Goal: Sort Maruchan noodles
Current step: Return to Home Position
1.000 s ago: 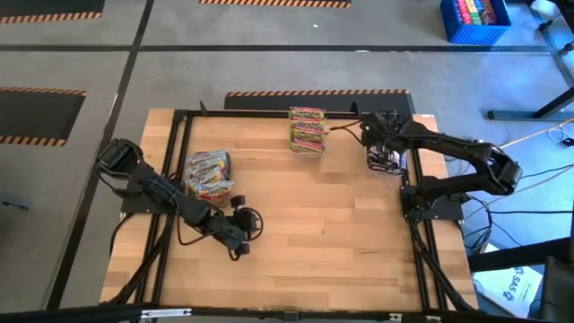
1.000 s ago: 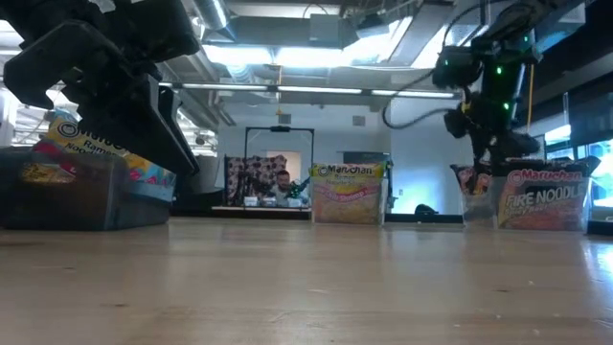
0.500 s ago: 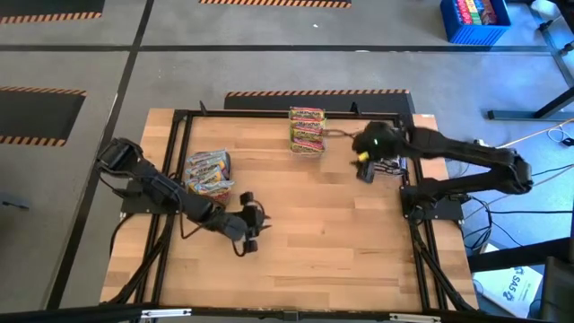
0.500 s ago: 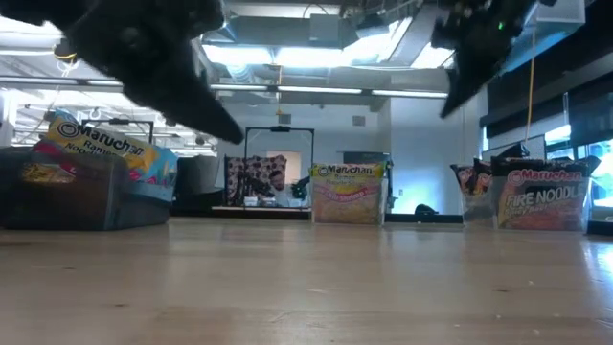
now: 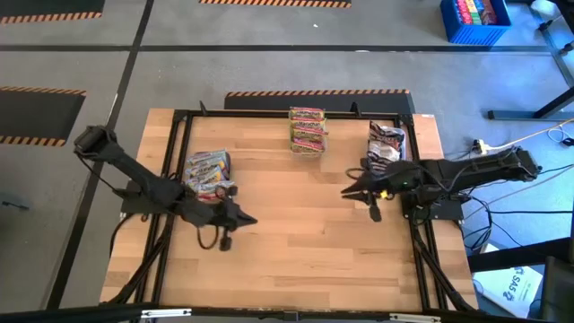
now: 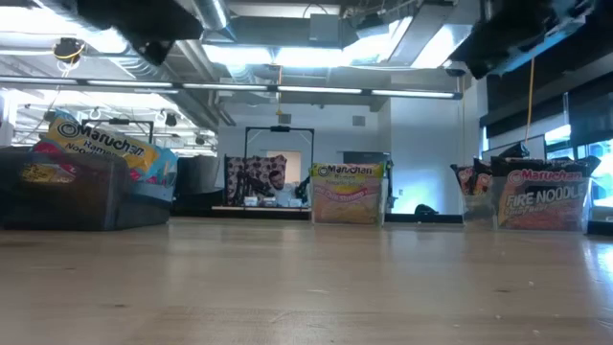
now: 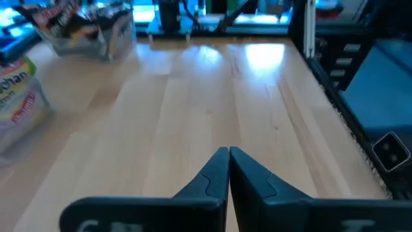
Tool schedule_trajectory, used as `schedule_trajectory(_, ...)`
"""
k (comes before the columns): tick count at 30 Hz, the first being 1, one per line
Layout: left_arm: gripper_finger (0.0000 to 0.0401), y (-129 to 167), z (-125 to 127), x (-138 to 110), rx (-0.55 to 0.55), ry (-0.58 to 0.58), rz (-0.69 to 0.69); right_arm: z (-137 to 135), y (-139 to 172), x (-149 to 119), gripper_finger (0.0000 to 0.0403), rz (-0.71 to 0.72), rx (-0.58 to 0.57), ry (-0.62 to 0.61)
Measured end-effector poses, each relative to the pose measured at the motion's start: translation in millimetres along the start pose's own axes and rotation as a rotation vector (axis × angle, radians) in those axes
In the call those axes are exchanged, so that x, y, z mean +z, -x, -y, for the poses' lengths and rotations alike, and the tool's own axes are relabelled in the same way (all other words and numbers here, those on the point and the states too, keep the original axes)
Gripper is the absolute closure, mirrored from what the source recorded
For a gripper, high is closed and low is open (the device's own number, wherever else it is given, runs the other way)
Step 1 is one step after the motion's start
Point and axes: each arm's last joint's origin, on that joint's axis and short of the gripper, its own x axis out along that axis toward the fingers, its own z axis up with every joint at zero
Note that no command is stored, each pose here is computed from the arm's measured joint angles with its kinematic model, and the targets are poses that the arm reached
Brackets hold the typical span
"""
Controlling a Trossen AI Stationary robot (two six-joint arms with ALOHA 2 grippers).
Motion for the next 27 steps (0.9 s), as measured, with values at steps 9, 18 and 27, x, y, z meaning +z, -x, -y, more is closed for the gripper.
schedule_trajectory(9, 0.0399, 34.0, -62.7, -33.8, -0.045, 0.08, 0.196, 2.7, 18.8, -41.2, 0.0397, 0.265, 0.049, -0.081)
schedule_trajectory(18, 0.0399, 62.4, -92.9, -59.5, 0.062, 0.133, 0.356, 7.8, 22.0, -79.3, 0.0392, 0.377, 0.055, -0.18)
schedule_trajectory(27, 0.0396, 72.4, -101.2, -89.6, 0.105, 0.159, 0.424, 12.0, 23.5, -101.6, 0.0393, 0.453, 0.014, -0.21)
